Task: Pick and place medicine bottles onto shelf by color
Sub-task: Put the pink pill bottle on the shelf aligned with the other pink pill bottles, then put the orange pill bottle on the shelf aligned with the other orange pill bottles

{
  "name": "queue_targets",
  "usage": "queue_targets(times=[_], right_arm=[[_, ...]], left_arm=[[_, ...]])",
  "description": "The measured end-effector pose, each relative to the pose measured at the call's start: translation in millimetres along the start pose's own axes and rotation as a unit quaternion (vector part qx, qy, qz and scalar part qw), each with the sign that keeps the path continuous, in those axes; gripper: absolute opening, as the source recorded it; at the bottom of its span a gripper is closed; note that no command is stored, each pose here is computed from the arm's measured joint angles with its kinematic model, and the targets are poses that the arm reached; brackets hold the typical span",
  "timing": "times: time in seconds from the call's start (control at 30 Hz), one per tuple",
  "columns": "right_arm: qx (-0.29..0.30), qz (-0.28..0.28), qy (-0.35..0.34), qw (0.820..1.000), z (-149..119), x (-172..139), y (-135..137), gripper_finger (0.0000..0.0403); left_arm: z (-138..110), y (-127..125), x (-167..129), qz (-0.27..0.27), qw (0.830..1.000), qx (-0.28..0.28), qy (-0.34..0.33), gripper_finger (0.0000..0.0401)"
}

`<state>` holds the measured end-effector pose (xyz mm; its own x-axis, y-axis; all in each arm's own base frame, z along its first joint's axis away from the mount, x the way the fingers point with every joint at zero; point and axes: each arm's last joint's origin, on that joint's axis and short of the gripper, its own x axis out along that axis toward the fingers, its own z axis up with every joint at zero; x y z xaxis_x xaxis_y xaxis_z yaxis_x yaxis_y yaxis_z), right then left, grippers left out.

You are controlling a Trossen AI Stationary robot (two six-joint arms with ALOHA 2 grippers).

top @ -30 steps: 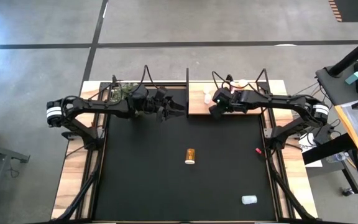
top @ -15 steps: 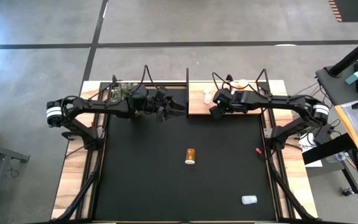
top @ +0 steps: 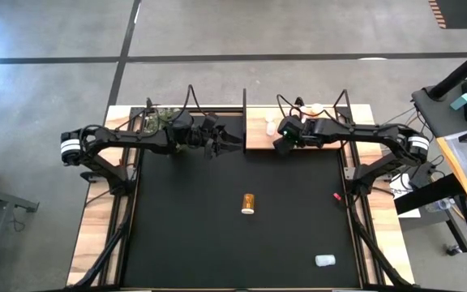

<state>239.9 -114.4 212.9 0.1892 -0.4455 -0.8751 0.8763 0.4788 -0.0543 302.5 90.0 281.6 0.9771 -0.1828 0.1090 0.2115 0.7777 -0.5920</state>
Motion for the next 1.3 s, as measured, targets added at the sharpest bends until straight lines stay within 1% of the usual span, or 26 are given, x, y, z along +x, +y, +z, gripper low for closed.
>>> queue_targets(times=[0.17, 0.33, 0.53, 0.67, 0.77, 0.9, 1.07, 1.2, 1.3], right_arm=[[0.004, 0.008, -0.011, 1.0, 10, -10, 2, 0.0203], [0.003, 0.012, -0.018, 1.0, 25, -31, 4, 0.0214], [0.001, 0.004, -0.004, 1.0, 42, -69, 2, 0.0215], [0.02, 0.006, 0.017, 1.0, 42, -99, 7, 0.0215], [0.037, 0.016, 0.039, 0.998, 33, -122, 16, 0.0215], [0.045, 0.055, 0.064, 0.995, 10, -146, 38, 0.0215], [0.037, 0.106, 0.095, 0.989, -29, -169, 66, 0.0215], [0.047, 0.123, 0.114, 0.985, -60, -185, 79, 0.0215], [0.046, 0.134, 0.122, 0.982, -78, -195, 84, 0.0215]], left_arm=[[0, 0, 0, 0.0, 1.0, 0.0, 0.0, 0.0231], [0, 0, 0, 0.0, 1.0, 0.0, 0.0, 0.0231], [0, 0, 0, 0.0, 1.0, -0.001, 0.0, 0.0231], [0, 0, 0, 0.0, 1.0, -0.001, 0.0, 0.0231], [0, 0, 0, 0.001, 1.0, -0.001, 0.001, 0.0231], [0, 0, 0, -0.002, 1.0, -0.002, 0.003, 0.0231], [-1, 0, 0, -0.01, 1.0, -0.002, 0.011, 0.0231], [-1, -1, 0, -0.012, 1.0, -0.005, 0.012, 0.0231], [-3, -2, 1, -0.019, 0.999, -0.037, 0.022, 0.0231]])
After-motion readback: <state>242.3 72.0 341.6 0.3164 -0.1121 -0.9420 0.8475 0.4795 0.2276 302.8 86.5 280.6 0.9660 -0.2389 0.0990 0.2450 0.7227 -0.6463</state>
